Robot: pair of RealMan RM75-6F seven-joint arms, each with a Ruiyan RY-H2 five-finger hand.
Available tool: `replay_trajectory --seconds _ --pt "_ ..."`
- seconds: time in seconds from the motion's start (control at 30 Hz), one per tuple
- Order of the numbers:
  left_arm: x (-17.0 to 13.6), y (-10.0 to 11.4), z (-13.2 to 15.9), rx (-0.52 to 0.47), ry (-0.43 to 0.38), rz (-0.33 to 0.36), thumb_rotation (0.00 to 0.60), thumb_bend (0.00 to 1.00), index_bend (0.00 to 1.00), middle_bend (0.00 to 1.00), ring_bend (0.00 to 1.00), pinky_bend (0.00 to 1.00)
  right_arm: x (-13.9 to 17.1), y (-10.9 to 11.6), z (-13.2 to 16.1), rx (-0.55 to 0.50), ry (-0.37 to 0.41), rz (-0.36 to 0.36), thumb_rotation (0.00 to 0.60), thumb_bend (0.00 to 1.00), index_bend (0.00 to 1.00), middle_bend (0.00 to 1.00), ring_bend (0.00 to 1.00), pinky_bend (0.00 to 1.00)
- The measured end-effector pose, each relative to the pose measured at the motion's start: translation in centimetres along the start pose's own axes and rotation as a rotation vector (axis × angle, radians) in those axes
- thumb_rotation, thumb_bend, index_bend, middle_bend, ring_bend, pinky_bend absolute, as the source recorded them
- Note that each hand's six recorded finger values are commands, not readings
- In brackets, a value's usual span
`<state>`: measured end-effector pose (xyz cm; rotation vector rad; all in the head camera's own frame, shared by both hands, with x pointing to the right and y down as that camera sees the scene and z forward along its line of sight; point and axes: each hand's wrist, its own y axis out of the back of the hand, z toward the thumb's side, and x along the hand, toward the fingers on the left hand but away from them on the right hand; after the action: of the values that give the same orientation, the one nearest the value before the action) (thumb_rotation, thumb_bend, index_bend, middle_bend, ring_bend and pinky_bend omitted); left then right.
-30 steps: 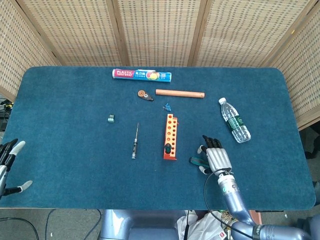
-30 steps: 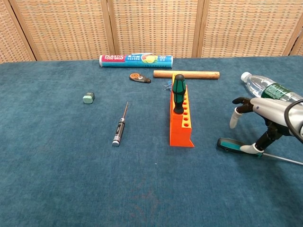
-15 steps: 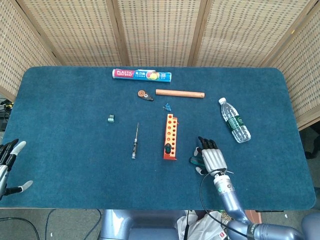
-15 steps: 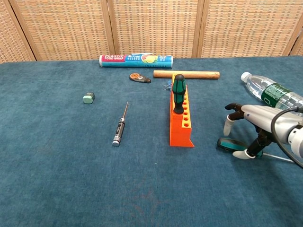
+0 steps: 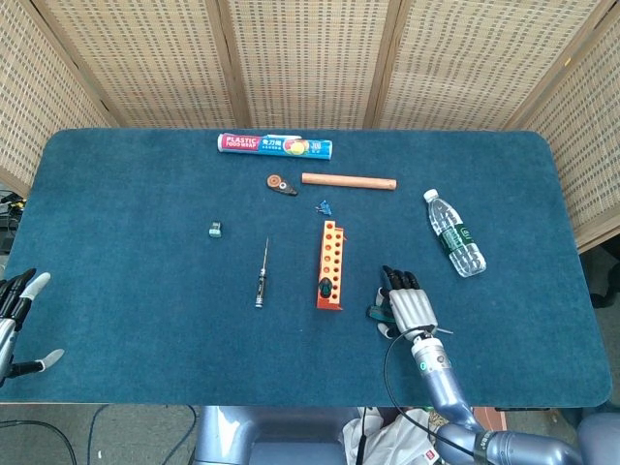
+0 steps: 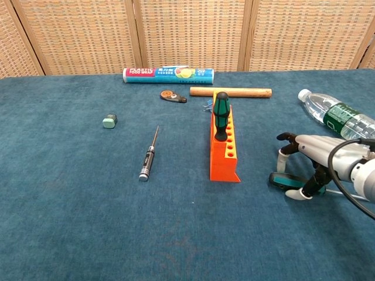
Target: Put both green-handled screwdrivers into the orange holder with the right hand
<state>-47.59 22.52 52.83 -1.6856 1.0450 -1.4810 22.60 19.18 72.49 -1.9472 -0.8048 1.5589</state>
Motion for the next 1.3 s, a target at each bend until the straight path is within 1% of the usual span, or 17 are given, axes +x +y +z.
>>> replay_trajectory --seconds 0.17,0.23,0.37,0.43,0.53,0.63,0.77,1.1,1.3 --pt "0.0 0.0 0.0 0.001 0.001 -0.001 0.600 0.00 0.00 0.00 0.00 0.00 -0.1 -0.1 0.0 -0.002 0.000 0.001 0.600 0.29 0.49 0.00 0.00 0.00" --pt "0.1 0.0 0.0 0.001 0.001 -0.001 0.600 0.00 0.00 0.00 0.00 0.00 -0.2 -0.2 0.0 -0.004 0.000 0.001 0.600 0.31 0.52 0.00 0.00 0.00" --pt "0.1 -0.1 0.0 0.001 0.001 -0.002 0.600 0.00 0.00 0.00 0.00 0.00 -0.1 -0.2 0.1 -0.012 0.004 -0.003 0.600 0.37 0.58 0.00 0.00 0.00" --pt "0.1 -0.1 0.0 0.001 0.001 -0.002 0.600 0.00 0.00 0.00 0.00 0.00 0.0 -0.1 0.3 -0.026 0.007 -0.004 0.600 0.39 0.59 0.00 0.00 0.00" --pt "0.0 -0.1 0.0 0.000 0.001 -0.003 0.600 0.00 0.00 0.00 0.00 0.00 0.1 0.1 0.5 -0.053 0.013 -0.008 0.600 0.40 0.60 0.00 0.00 0.00" --pt "0.0 0.0 0.0 -0.001 0.000 -0.003 0.600 0.00 0.00 0.00 0.00 0.00 0.4 0.8 0.8 -0.088 0.028 -0.019 0.600 0.42 0.62 0.02 0.00 0.00" --pt "0.0 -0.1 0.1 -0.002 -0.003 -0.004 0.600 0.00 0.00 0.00 0.00 0.00 0.9 2.5 1.4 -0.154 0.058 -0.050 0.600 0.43 0.64 0.05 0.00 0.02" --pt "0.0 -0.3 0.2 0.001 -0.009 -0.017 0.600 0.00 0.00 0.00 0.00 0.00 2.3 8.4 2.6 -0.364 0.130 -0.144 0.600 0.43 0.64 0.09 0.00 0.02" --pt "0.1 -0.4 0.3 0.002 -0.005 -0.020 0.600 0.00 0.00 0.00 0.00 0.00 2.5 11.8 3.5 -0.481 0.171 -0.176 0.600 0.43 0.65 0.09 0.00 0.02"
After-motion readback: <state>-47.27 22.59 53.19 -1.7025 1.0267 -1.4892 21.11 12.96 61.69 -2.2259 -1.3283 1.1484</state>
